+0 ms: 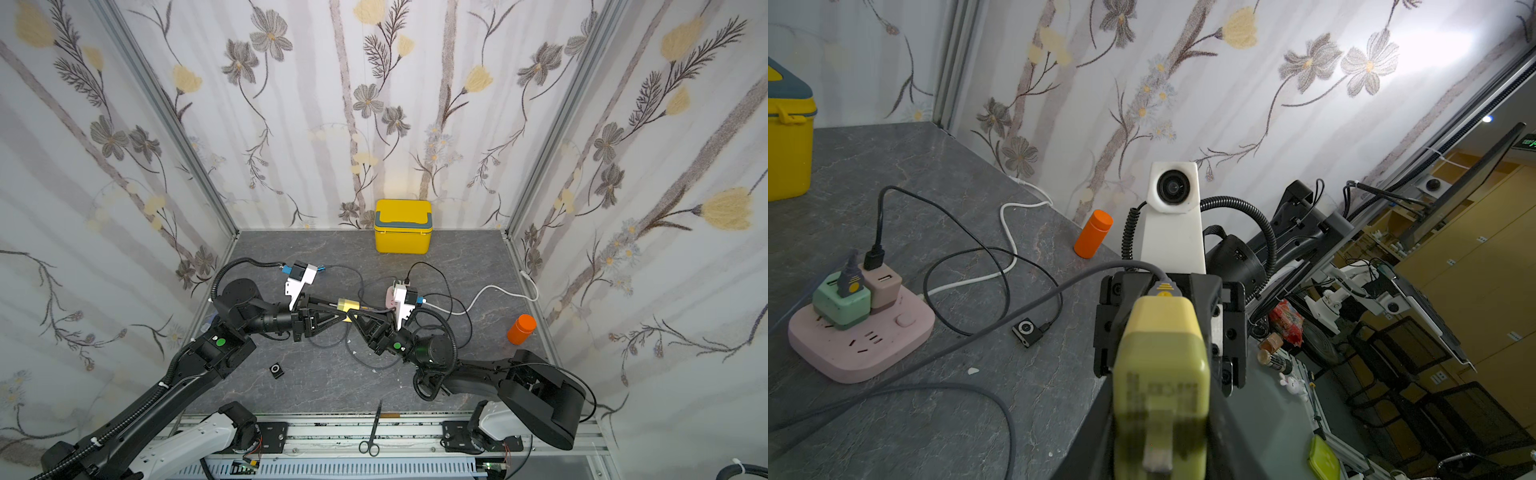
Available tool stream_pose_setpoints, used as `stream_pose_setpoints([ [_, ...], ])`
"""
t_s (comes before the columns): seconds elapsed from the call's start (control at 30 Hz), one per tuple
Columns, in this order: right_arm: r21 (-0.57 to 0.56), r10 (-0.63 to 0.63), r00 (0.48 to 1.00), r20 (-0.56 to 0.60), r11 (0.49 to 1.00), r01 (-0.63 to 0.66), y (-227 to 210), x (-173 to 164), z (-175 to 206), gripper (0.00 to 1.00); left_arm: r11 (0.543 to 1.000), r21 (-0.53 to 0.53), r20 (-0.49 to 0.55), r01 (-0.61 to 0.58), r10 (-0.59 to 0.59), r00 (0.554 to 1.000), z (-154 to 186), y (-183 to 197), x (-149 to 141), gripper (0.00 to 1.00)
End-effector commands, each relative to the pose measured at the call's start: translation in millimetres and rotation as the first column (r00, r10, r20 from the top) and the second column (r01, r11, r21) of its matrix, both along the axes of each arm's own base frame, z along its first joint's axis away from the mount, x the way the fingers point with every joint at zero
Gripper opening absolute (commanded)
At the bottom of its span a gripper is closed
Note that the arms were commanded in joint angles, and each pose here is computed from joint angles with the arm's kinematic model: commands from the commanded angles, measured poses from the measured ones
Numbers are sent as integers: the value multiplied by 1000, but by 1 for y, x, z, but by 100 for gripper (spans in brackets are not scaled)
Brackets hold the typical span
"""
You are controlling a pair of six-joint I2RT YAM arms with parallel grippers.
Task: Charge mp3
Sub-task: Pick up the plug from the center of the board.
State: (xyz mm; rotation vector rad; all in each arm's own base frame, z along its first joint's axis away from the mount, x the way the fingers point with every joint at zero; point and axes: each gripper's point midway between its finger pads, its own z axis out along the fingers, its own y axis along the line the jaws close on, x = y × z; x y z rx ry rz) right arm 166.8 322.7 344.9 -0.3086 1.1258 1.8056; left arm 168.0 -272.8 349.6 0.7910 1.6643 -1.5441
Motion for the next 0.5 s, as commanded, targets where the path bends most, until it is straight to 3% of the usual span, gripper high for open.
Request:
stream_pose_setpoints([
  [0.0,11,54,997,56,998,-55,-2,-13,6,0,1000,-29,51,-7,9,999,15,0,-1,41],
  [0.07,-27,30,999,45,999,-29,-3,-6,0,0,999,-7,48,-38,38,998,16,1,3,59],
  [0.13,-107,-21,999,24,994,24,-3,7,-10,0,995,38,66,-95,92,994,15,5,10,70],
  [0.23,-332,-161,987,9,930,155,-3,39,-35,0,973,88,117,-212,201,973,20,21,21,75],
  [0.33,-609,-377,926,17,731,309,-18,74,-64,0,921,109,146,-373,356,923,27,44,42,75],
  [0.47,-854,-581,809,88,374,361,-59,110,-97,0,819,212,130,-533,517,846,13,65,78,76],
])
